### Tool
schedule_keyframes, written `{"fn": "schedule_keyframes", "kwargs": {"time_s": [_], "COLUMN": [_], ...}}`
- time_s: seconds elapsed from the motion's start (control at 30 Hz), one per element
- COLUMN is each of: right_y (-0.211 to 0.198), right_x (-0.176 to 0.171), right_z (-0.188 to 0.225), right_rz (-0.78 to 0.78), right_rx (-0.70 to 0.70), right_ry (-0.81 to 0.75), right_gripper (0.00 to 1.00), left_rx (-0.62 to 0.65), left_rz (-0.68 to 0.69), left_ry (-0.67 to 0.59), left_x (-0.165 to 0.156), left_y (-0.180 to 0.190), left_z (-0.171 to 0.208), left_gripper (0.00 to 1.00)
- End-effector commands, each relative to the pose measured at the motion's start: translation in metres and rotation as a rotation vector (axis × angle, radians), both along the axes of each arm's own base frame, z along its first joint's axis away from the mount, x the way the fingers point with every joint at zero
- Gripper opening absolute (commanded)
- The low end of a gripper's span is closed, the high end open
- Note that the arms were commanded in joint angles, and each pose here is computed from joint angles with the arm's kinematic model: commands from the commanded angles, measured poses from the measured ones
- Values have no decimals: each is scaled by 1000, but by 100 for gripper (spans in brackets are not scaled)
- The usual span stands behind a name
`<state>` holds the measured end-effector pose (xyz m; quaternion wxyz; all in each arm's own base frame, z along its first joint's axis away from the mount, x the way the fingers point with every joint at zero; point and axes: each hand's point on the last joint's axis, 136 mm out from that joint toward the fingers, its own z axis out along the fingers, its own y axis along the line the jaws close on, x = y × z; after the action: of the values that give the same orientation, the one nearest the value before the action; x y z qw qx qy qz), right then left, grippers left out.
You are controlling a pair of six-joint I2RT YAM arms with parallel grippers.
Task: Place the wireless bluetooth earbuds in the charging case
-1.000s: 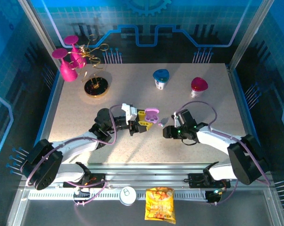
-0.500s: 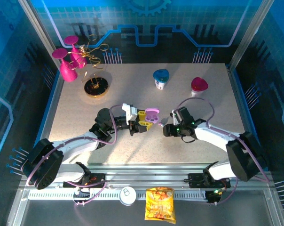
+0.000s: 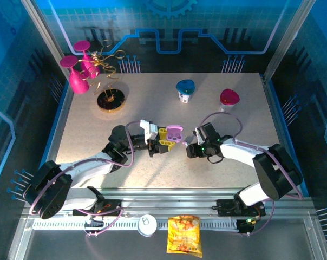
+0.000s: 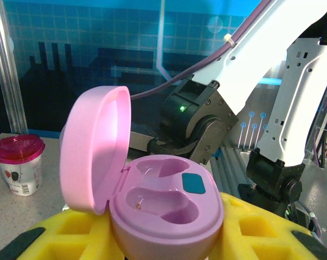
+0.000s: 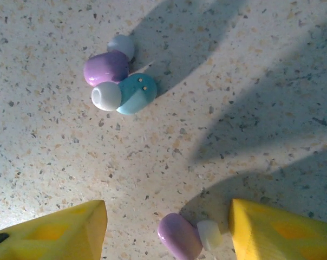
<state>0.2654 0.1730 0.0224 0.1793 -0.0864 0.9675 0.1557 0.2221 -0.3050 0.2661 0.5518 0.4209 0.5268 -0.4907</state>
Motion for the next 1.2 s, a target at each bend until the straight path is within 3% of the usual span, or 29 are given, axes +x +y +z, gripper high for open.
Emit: {"fn": "schedule_keyframes", "kwargs": {"time_s": [0.0, 0.47, 0.77, 0.97, 1.17], "right_y": [2, -10, -13, -18, -17], "right_x": [-16, -7, 1, 2, -3], "right_z": [1, 26, 25, 30, 22], "right_rz": [19, 36, 58, 63, 114], "right_rx": [14, -105, -316, -508, -645], "right_ry": [18, -56, -2, 2, 28], "right_gripper": [61, 64, 49, 47, 35], "left_rx": [-22, -38, -28, -23, -18], "left_rz": [1, 1, 16, 20, 20], "left_ry": [-23, -29, -50, -74, -87], "left_x": [-2, -3, -9, -14, -15], "left_y": [3, 4, 9, 13, 14], "left_z": [7, 11, 17, 22, 23], "left_gripper": [19, 19, 19, 19, 19]}}
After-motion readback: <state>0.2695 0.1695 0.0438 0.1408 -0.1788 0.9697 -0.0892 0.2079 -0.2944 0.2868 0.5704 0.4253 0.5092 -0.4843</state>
